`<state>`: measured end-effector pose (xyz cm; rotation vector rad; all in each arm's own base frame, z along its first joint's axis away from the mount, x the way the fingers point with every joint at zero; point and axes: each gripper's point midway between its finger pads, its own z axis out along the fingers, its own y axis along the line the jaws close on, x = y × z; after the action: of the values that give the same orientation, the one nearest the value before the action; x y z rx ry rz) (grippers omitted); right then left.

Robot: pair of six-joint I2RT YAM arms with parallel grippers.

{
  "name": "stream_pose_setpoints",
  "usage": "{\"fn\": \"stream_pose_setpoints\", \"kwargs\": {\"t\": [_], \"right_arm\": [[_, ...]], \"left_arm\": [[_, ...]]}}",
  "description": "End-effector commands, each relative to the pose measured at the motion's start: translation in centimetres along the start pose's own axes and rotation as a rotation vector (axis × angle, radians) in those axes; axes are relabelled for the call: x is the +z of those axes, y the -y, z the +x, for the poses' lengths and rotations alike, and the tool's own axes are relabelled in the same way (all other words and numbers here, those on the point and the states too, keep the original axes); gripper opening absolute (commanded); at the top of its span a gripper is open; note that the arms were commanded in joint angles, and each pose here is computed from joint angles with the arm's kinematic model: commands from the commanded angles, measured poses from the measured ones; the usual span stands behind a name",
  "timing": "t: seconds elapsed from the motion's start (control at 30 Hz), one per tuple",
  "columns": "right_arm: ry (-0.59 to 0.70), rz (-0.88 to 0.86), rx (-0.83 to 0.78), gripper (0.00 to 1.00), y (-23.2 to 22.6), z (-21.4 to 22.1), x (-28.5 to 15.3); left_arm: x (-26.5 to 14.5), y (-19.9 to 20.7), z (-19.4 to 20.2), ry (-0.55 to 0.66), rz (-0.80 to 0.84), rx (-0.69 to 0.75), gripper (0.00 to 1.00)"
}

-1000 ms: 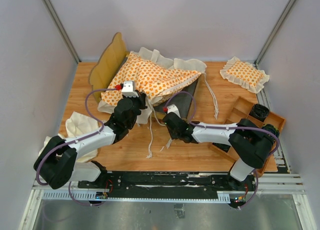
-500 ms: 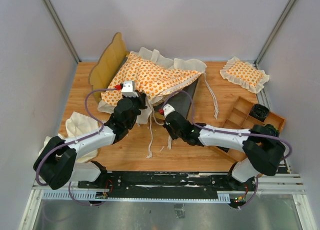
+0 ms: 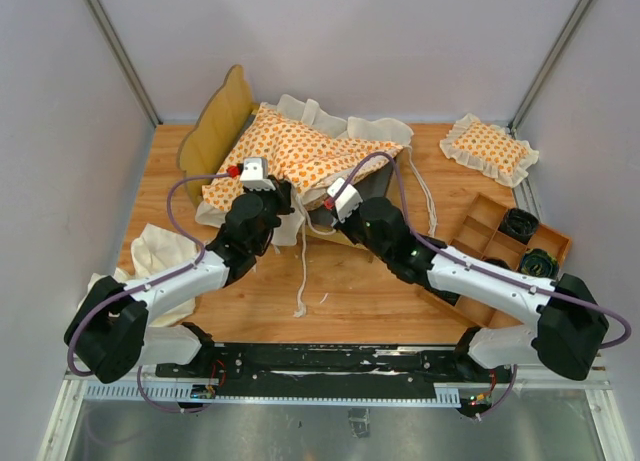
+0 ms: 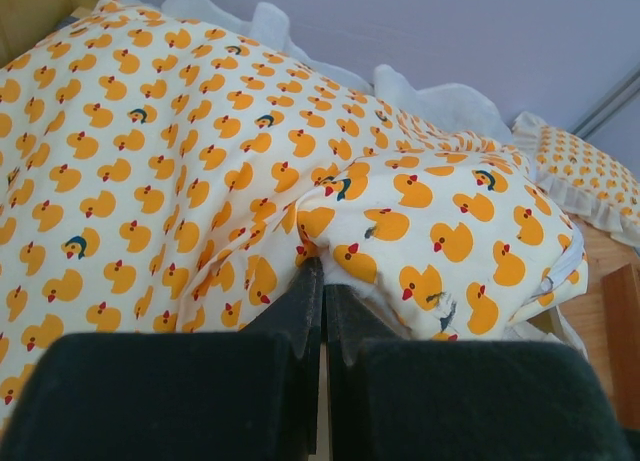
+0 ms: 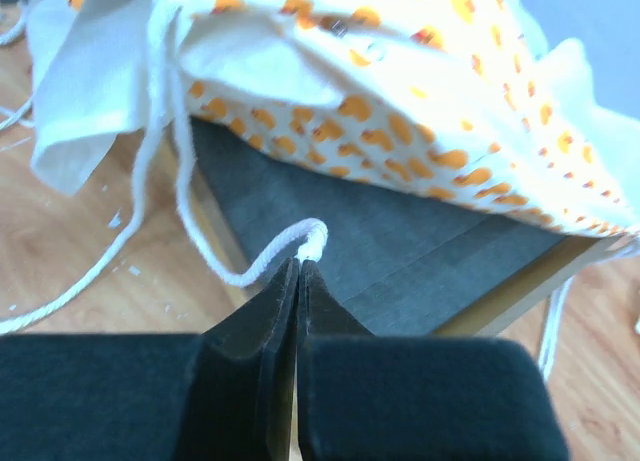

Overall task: Set up the pet bed
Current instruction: Cross the ropes on the bed frame.

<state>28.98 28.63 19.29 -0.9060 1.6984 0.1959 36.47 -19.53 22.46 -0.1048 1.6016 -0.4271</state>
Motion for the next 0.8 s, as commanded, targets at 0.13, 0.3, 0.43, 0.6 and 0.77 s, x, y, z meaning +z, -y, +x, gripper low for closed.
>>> {"fn": "stream_pose_setpoints", "kwargs": {"t": [0.13,0.3,0.43,0.6,0.77], "right_arm": [[0.122,0.073,-0.072,0.00,3.7,-4.9,1.3],[0.100,0.088,-0.059,0.00,3.6,-3.6,2.4],[0.090,0.066,-0.004,0.00,2.6,-2.3,2.8],[0.092,0.059,0.066,0.00,1.9,-1.2,3.1],[0.056,0.084,0.102,0.00,1.8,0.5,3.9]], "left_arm": [[0.8,0.1,-3.0,0.072,-0.031,-0.011,0.00],[0.9,0.0,-2.9,0.071,-0.035,0.000,0.00],[0.9,-0.2,-2.6,0.066,-0.041,0.003,0.00],[1.0,-0.3,-1.9,0.052,-0.041,-0.001,0.00],[1.0,-0.3,-1.8,0.050,-0.040,-0.001,0.00]]}}
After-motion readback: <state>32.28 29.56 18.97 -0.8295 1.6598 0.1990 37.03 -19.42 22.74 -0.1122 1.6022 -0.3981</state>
